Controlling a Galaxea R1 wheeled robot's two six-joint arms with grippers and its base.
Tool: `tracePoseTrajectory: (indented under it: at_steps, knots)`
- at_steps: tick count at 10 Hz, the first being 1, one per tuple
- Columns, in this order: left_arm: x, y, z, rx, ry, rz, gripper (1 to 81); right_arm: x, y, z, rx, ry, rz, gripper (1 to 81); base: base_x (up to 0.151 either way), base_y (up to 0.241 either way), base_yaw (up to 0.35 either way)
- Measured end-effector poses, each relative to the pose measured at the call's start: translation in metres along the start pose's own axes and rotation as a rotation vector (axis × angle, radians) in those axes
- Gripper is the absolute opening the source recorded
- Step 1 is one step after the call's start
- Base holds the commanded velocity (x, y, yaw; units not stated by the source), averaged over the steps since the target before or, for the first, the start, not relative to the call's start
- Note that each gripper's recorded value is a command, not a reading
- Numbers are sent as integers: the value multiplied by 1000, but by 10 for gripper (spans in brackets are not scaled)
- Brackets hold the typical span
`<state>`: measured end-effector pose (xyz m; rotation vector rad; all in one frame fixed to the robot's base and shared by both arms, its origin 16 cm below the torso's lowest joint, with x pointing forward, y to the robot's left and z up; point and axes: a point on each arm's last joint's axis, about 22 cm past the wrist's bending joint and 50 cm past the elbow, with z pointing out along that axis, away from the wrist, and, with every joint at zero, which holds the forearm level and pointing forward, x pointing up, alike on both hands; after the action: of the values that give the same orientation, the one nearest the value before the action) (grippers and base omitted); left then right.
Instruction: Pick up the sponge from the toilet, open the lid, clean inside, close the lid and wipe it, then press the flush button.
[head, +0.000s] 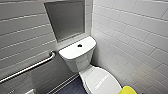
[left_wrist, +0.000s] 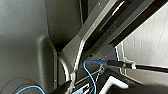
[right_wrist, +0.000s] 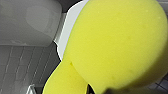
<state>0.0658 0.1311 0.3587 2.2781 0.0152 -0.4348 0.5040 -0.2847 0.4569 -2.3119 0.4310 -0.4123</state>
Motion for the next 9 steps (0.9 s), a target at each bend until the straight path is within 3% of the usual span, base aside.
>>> tracePoseTrajectory:
  at_steps: [4,9]
  knots:
    - [15,-13,22,2,19,19,811,73,-43,57,76,-6,-82,10,0,0,0]
    - [15,-13,36,9,14,13,811,142,-69,115,57,-34,-127,10,0,0,0]
